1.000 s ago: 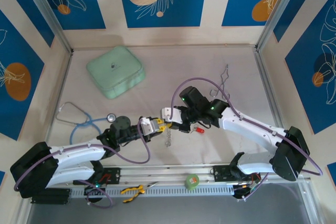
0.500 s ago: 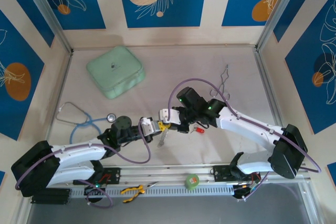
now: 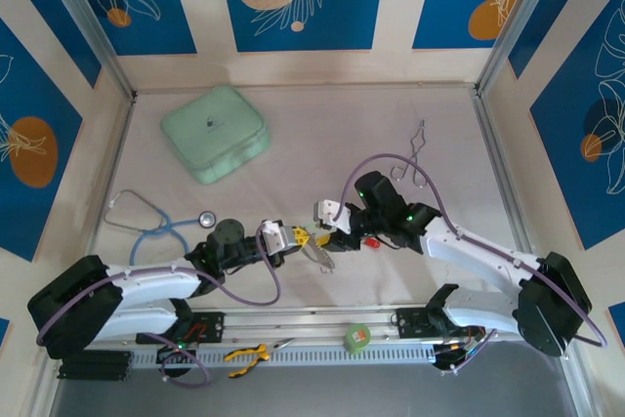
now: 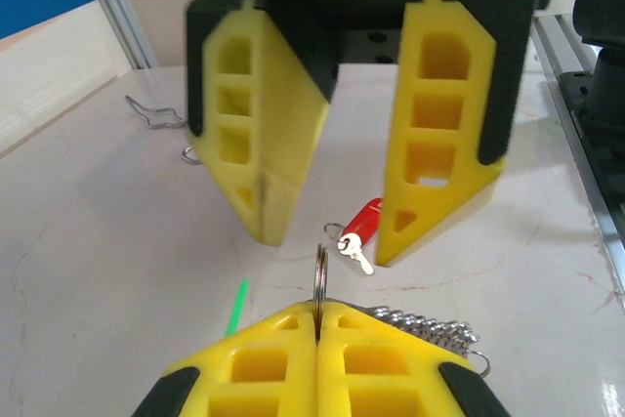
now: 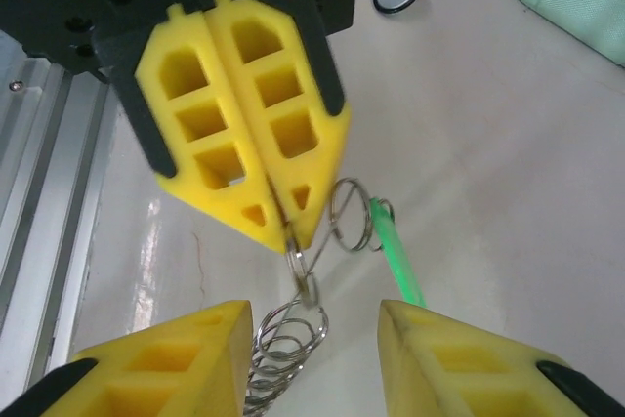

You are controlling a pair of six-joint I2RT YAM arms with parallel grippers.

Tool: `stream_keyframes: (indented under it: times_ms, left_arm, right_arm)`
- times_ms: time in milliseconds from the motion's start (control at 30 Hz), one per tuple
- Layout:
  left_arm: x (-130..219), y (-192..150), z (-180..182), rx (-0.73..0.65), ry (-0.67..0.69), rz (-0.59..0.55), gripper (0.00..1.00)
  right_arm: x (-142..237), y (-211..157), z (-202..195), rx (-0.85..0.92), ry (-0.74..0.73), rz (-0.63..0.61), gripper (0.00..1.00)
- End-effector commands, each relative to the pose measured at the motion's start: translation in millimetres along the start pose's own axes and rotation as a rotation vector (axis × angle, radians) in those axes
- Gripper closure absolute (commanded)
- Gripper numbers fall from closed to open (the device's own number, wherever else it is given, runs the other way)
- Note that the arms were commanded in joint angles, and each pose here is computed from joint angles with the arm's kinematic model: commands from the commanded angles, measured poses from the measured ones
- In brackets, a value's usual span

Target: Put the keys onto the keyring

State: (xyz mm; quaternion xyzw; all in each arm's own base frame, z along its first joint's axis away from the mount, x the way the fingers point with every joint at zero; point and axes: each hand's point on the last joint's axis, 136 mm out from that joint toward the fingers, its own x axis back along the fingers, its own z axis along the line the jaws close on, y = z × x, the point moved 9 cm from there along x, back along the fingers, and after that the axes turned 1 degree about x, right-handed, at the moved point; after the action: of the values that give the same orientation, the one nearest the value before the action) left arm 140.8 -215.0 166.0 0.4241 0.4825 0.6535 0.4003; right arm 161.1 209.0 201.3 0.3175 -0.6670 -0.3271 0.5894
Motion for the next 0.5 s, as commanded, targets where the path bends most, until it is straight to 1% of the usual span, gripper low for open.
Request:
stream_keyframes:
  times_ms: [0,267,467]
  left_arm:
    - [0.6,5.8,-2.9,-0.001,-0.029,-0.062,1.00]
    - [0.8,6.2,-3.8,0.000,-0.036,-0.067,1.00]
    - [0.9,6.1,-3.7,0.001,-0.037,-0.066,1.00]
  right_arm:
    - [0.3,0.1,3.2,0.017,-0.018,-0.100,0.64]
    - [-4.7,-3.3,0.4,0.035,-0.042,-0.115,0.73]
    - [-5.0,-1.0,1.9,0.040,-0.014,-0.127,0.79]
